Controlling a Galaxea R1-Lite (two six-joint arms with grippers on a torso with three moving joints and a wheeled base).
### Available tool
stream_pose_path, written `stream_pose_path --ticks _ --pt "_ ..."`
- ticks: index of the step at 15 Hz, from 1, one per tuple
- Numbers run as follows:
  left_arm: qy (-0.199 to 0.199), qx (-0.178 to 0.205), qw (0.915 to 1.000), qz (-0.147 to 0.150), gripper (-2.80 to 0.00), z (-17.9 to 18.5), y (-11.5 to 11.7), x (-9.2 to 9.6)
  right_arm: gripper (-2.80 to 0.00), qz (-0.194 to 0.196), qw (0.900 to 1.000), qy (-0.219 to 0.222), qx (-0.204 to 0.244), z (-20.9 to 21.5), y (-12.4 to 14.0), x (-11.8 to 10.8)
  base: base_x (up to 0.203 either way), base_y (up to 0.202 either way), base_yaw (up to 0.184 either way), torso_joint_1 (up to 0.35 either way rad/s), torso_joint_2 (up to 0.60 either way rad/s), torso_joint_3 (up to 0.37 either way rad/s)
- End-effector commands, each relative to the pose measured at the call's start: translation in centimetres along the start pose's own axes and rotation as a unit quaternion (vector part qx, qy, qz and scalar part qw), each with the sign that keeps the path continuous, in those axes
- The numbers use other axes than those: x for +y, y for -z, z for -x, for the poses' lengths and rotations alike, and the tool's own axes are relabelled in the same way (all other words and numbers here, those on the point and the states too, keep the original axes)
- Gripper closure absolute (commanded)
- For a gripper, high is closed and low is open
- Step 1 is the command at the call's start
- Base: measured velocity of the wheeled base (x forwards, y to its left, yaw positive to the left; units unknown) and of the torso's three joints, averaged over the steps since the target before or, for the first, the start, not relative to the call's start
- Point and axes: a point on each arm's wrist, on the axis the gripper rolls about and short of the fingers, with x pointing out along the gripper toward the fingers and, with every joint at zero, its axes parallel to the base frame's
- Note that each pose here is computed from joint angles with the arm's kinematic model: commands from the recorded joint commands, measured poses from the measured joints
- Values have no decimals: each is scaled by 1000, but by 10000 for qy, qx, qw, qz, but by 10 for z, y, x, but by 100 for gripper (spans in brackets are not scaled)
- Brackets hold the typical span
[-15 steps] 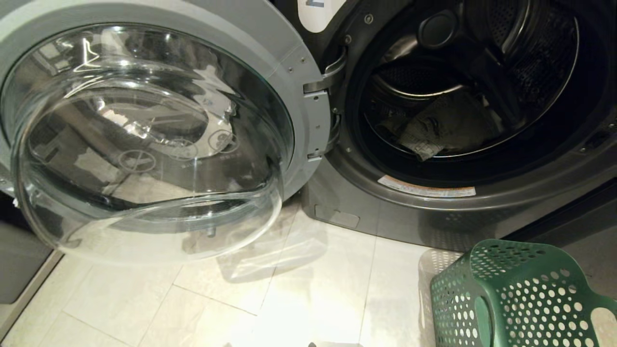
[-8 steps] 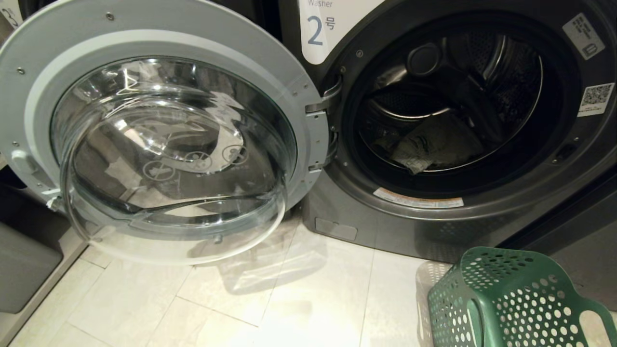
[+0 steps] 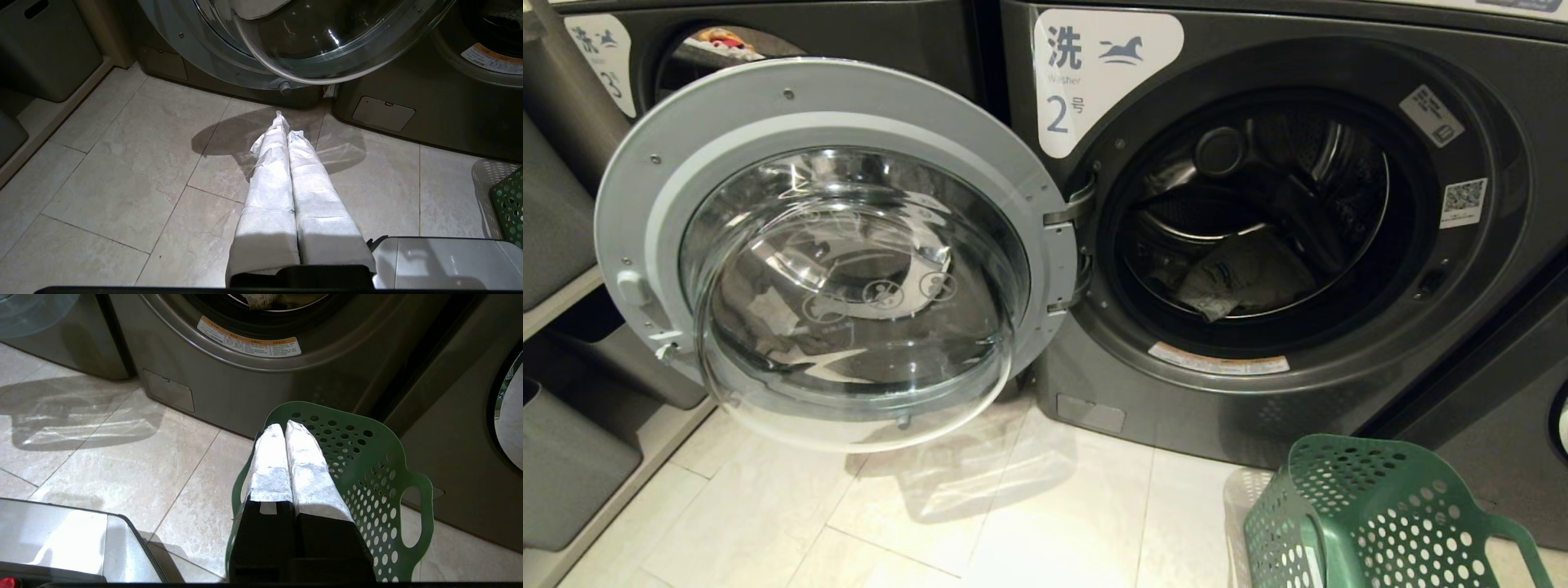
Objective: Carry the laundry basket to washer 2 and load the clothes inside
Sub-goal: Close the washing machine door with the left hand
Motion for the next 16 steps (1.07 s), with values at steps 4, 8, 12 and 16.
stream_pose_path --ticks 4,8,12,16 --pt "-5 6 10000 4 0 0 0 0 0 -5 10000 4 21 0 1 0 0 0 0 2 1 201" --pt "-5 6 10000 4 0 0 0 0 0 2 10000 -4 25 0 1 0 0 0 0 0 2 203" --pt "2 7 10000 3 0 0 0 0 0 -48 10000 19 18 0 0 0 0 0 0 5 4 184" --pt "-5 7 10000 4 0 0 0 0 0 -53 10000 20 20 0 0 0 0 0 0 3 1 83"
